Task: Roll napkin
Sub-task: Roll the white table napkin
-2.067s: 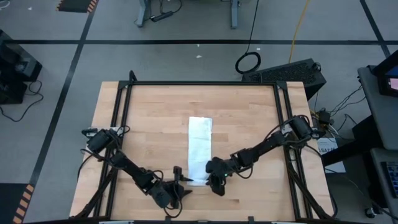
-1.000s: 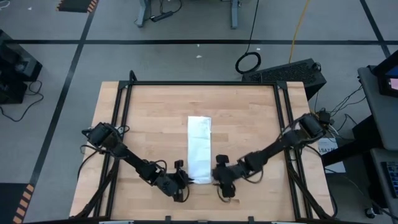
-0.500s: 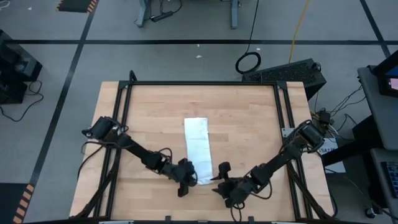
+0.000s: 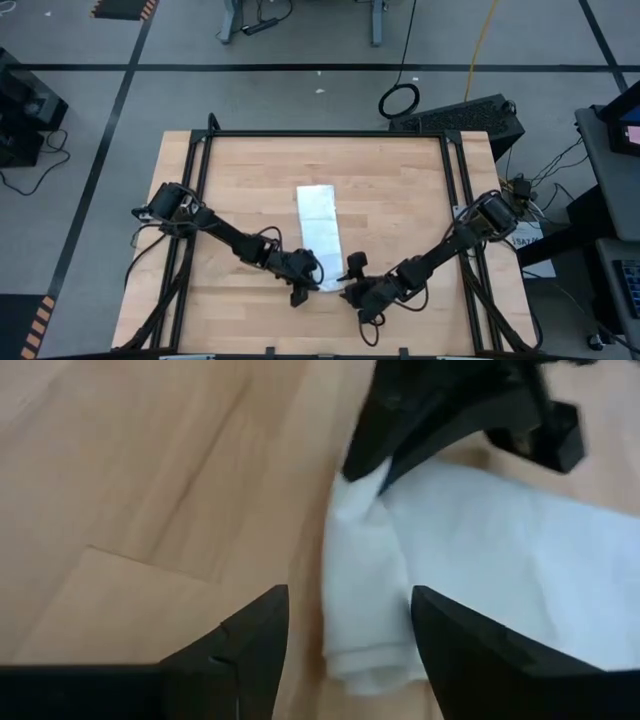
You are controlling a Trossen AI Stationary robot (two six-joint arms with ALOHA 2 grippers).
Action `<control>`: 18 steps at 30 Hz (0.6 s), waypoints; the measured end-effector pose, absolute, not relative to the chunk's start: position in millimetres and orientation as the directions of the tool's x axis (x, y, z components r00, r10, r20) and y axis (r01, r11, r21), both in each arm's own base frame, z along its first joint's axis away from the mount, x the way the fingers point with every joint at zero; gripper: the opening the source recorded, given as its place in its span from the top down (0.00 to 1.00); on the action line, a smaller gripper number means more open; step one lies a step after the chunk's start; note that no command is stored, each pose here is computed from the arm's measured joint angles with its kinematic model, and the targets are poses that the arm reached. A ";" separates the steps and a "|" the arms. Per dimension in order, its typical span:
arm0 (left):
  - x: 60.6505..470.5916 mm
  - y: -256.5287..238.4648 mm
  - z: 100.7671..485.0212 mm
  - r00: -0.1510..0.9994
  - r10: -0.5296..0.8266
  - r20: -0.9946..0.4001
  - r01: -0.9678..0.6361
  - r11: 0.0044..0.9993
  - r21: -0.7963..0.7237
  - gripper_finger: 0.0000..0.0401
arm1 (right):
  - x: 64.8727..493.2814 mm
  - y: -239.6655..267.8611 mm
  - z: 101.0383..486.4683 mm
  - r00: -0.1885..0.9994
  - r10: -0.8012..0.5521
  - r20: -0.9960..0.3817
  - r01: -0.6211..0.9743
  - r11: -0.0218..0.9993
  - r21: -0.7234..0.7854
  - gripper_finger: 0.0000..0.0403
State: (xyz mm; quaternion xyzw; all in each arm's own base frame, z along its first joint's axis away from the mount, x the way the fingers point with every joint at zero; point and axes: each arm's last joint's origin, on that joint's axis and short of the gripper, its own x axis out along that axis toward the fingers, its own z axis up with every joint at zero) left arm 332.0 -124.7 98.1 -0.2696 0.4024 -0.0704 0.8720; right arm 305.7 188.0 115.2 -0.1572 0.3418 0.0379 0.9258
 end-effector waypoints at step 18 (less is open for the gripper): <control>330.4 -126.4 100.8 0.675 -0.320 -0.665 -0.138 0.830 -0.540 0.82 | 318.3 161.0 111.5 0.672 0.078 -0.737 -0.127 0.992 -0.012 0.84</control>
